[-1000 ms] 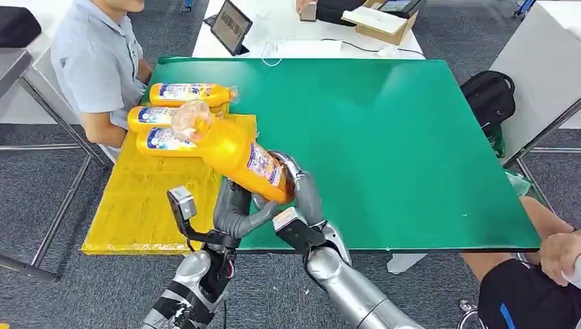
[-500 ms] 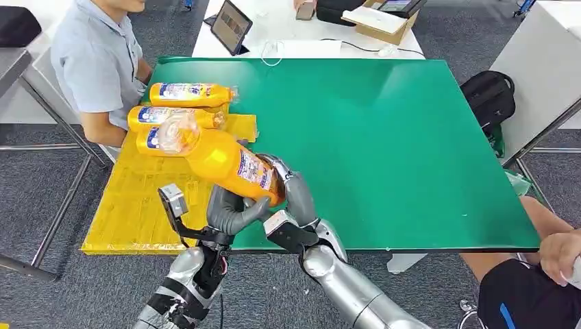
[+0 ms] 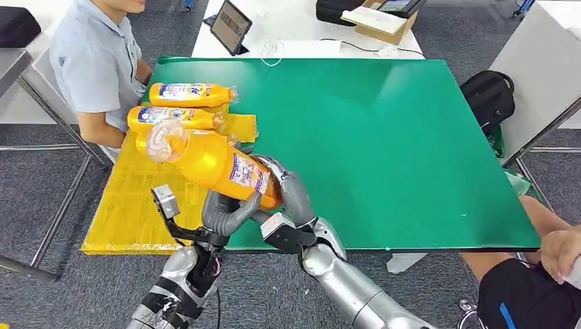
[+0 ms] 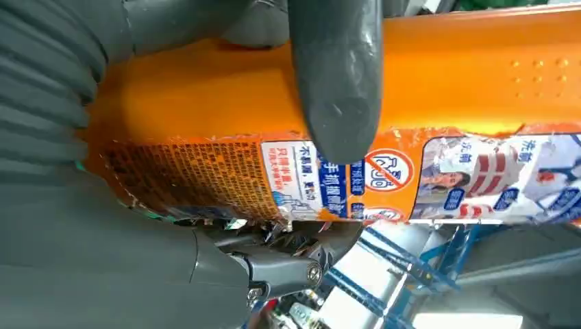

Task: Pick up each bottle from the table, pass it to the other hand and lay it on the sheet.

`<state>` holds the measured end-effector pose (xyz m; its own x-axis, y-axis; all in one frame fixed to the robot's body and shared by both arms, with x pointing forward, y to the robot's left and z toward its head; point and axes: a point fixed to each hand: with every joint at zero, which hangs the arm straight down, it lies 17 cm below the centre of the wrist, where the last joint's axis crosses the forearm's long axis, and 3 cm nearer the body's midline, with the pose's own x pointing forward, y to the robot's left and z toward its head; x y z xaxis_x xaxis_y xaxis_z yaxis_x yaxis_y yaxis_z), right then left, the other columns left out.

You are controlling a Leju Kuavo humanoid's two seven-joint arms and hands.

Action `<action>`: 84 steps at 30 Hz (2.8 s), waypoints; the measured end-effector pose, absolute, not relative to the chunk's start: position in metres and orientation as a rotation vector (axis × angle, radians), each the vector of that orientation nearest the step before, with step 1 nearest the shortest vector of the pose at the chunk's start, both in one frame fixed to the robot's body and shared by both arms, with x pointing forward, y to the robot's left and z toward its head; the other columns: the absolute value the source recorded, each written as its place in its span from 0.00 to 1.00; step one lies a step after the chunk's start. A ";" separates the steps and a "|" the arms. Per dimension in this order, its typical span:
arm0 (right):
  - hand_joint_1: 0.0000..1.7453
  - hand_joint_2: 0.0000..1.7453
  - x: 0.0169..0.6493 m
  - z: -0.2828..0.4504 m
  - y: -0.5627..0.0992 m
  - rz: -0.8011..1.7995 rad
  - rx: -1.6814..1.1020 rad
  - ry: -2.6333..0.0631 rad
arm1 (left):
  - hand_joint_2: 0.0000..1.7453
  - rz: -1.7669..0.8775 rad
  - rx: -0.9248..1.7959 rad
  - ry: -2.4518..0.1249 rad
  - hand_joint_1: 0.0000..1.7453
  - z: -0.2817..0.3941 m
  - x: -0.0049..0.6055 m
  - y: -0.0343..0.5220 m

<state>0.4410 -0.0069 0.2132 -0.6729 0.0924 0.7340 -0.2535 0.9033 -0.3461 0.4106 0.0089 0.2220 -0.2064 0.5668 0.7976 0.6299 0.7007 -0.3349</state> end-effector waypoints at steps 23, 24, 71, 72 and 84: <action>0.00 0.00 0.449 0.207 -0.010 0.627 -0.040 -2.267 | 1.00 0.045 -1.062 -1.776 1.00 0.226 0.416 0.016; 0.00 0.00 0.450 0.207 -0.011 0.623 -0.042 -2.267 | 1.00 0.050 -1.066 -1.772 0.96 0.227 0.417 0.016; 0.00 0.00 0.451 0.286 -0.176 0.052 -0.601 -2.386 | 1.00 -0.308 0.625 -2.134 0.91 0.211 0.506 0.143; 0.00 0.00 0.450 0.284 -0.177 0.048 -0.598 -2.383 | 1.00 -0.393 0.682 -2.130 1.00 0.207 0.508 0.143; 0.00 0.00 0.452 0.275 -0.184 -0.033 -0.536 -2.342 | 1.00 -0.745 0.953 -1.853 1.00 0.155 0.545 0.179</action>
